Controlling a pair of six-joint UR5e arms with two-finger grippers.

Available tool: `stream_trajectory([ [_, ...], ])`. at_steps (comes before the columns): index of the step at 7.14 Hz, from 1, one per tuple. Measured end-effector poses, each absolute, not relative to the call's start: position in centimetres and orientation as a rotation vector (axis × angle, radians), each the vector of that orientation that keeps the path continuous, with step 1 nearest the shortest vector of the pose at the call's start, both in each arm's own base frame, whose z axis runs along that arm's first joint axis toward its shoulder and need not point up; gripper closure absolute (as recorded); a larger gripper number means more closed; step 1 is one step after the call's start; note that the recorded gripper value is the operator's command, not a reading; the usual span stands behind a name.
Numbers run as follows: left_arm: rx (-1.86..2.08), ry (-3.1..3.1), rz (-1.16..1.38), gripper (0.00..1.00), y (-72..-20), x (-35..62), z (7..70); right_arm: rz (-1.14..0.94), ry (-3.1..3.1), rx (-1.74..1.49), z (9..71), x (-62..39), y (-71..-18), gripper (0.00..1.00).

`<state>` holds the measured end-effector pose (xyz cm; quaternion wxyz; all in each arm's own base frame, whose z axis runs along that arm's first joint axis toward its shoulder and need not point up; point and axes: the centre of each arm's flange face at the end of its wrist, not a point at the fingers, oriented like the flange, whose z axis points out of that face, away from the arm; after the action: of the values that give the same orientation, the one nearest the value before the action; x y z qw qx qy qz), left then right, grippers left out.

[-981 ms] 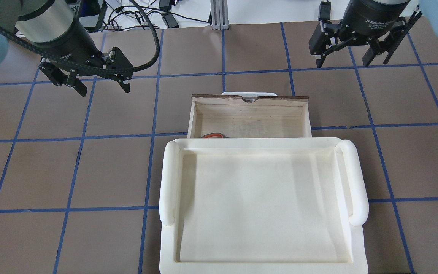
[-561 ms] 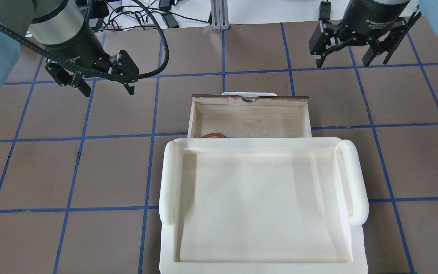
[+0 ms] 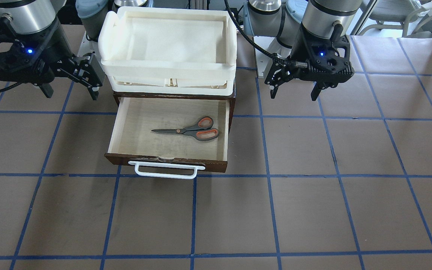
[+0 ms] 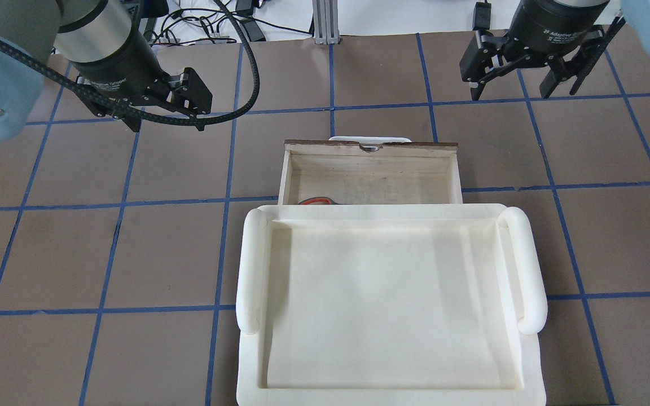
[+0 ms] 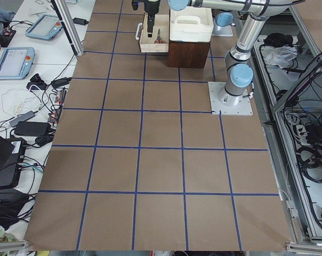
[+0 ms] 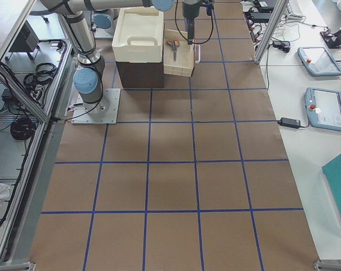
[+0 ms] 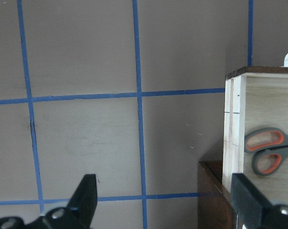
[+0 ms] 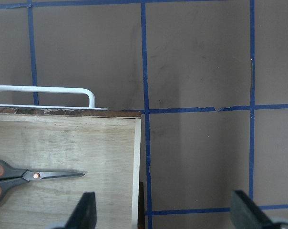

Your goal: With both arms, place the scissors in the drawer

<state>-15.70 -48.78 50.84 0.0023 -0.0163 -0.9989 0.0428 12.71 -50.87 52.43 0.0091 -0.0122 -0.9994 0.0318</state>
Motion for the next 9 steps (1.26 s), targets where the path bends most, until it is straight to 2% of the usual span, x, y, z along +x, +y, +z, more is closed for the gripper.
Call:
stream_trajectory([
  [9, -0.022, -3.147, 0.127, 0.0, -48.73, -15.33, 50.49, 0.099, -3.121, -0.04, 52.42, 12.7, -50.87, 0.0],
])
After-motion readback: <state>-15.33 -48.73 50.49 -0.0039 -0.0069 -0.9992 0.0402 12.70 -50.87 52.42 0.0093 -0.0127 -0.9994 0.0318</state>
